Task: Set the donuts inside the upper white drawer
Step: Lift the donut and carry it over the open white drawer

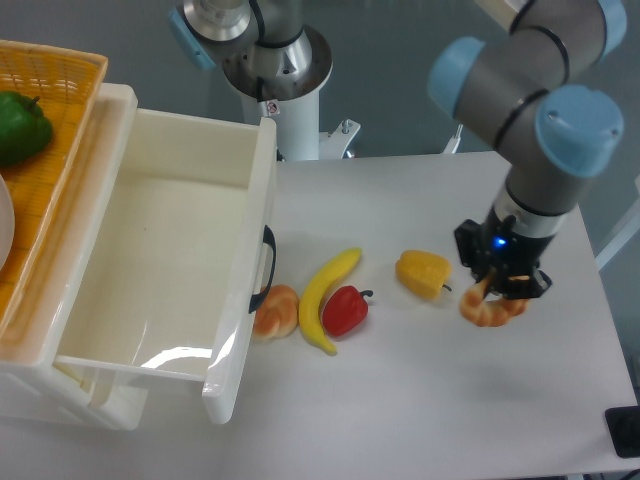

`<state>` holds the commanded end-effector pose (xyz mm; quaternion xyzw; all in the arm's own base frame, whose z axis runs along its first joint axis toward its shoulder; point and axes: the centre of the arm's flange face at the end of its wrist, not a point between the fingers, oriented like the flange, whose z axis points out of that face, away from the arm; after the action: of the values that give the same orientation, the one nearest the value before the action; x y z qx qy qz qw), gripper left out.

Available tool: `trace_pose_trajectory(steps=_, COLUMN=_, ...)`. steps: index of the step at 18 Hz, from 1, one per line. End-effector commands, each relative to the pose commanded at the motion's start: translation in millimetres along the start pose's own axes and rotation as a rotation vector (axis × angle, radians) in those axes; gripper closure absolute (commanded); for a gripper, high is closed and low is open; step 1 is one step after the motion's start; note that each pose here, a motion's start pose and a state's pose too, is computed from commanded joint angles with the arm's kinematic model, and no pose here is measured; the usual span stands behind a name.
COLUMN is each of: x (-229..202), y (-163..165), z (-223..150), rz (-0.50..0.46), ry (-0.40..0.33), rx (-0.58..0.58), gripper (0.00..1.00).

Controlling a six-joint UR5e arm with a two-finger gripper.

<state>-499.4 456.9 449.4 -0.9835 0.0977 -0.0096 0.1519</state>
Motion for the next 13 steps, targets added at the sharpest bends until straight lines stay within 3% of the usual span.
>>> trace_pose_trajectory(steps=6, x=67, y=-56, z=-48, rz=-0.102, ry=0.026, rx=0.187, gripper=1.00)
trace_pose_trajectory(steps=10, x=109, y=-85, z=-68, rz=-0.118, ry=0.068, rx=0.325, gripper=1.00)
trace_pose_trajectory(steps=13, x=134, y=-109, z=-69, rz=-0.137, ry=0.100, rx=0.342, gripper=1.00)
